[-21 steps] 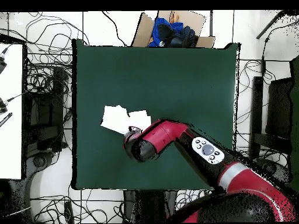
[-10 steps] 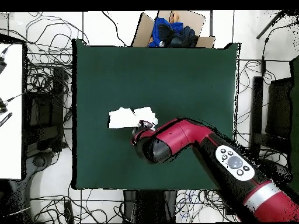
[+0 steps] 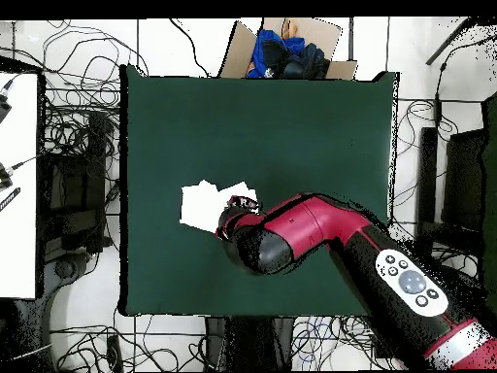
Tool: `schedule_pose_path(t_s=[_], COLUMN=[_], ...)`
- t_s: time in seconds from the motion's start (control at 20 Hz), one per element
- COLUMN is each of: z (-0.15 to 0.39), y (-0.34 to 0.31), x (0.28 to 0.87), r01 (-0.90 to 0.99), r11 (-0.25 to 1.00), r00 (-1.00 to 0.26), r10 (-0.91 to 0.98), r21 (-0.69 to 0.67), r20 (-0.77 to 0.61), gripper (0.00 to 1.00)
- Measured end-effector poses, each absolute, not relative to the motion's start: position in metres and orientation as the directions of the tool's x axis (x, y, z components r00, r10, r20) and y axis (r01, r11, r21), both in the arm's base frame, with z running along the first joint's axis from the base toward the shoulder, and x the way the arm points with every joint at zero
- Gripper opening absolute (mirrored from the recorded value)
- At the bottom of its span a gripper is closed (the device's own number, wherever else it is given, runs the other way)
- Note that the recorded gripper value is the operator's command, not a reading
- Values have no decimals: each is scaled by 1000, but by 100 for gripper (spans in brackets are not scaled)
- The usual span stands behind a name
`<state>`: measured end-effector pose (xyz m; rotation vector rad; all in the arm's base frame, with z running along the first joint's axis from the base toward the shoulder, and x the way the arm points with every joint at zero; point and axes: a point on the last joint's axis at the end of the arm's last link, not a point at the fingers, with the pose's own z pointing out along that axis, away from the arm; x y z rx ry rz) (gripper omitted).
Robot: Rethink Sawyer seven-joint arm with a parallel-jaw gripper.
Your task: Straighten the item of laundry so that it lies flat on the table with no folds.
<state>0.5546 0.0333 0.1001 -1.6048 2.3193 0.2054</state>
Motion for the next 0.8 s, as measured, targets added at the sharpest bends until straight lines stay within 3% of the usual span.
schedule_pose_path(t_s=[0.4, 0.8], z=[136, 125], y=[40, 58], x=[557, 556], r01=[-934, -957], r11=[354, 273], r00=[-313, -229], r10=[-882, -921], r21=[-55, -103], r20=[-352, -314], gripper=[0, 0])
